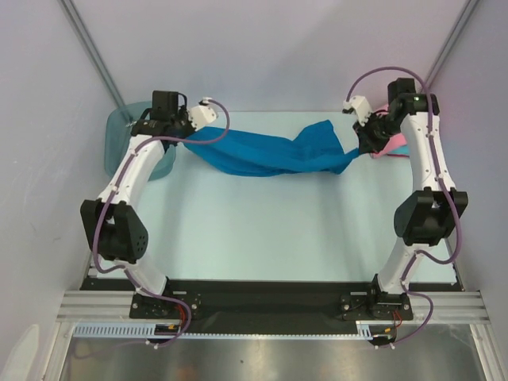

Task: Fold and stack the t-shirts
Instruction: Flatten the tshirt out

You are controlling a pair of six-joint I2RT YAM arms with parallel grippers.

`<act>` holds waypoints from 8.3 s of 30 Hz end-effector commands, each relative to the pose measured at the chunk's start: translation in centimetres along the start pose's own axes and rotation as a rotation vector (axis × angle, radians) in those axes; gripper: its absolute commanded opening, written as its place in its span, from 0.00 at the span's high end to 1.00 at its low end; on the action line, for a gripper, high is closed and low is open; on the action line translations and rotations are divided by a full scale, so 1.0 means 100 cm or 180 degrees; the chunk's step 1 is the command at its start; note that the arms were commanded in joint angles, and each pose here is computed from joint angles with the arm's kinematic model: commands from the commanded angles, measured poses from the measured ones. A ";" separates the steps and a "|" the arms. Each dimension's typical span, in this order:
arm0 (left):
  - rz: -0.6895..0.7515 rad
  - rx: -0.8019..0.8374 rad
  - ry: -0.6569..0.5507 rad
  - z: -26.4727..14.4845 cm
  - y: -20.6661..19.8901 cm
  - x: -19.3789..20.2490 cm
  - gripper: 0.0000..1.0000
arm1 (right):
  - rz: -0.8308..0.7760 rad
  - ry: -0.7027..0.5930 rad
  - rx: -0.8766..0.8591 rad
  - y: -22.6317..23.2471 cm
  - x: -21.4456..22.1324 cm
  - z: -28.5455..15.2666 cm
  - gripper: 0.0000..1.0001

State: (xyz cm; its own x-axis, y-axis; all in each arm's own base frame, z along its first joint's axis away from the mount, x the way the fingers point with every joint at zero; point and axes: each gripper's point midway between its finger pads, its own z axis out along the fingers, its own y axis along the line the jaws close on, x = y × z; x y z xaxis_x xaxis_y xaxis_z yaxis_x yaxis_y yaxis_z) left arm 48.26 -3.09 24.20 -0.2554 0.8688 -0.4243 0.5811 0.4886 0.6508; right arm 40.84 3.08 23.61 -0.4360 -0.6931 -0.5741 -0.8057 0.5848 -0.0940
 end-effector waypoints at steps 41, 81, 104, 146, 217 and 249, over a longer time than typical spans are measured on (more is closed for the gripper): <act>0.2235 0.2786 0.0383 -0.101 -0.268 0.136 1.00 | -0.2037 0.1799 -0.1550 0.264 0.200 0.026 1.00; 0.0015 0.1629 0.0112 0.028 -0.100 0.010 1.00 | 0.0458 -0.0156 0.0957 -0.034 -0.023 0.078 1.00; -0.1082 0.0993 0.0608 0.163 -0.083 0.009 1.00 | 0.1080 -0.0211 0.0702 -0.088 -0.036 0.230 1.00; -0.0250 0.0146 0.1373 0.229 -0.068 0.063 1.00 | 0.0360 0.0112 0.2268 -0.210 0.016 0.249 1.00; 0.0174 0.1541 0.1026 0.179 -0.153 0.035 1.00 | 0.0802 0.0799 0.0768 -0.080 0.074 0.235 1.00; 0.0045 0.0463 0.1375 0.219 -0.090 0.057 1.00 | 0.0134 0.1075 0.2177 -0.195 0.083 0.248 1.00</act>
State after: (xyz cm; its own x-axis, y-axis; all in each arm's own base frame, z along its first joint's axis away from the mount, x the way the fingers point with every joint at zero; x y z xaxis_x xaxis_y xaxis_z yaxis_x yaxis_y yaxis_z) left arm 57.67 -5.21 2.13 -0.4982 0.8638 -0.0753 0.7160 0.4588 0.5262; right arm 62.83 -3.64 2.94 -0.6505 -0.6664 -0.3644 -0.3703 0.6971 -0.6139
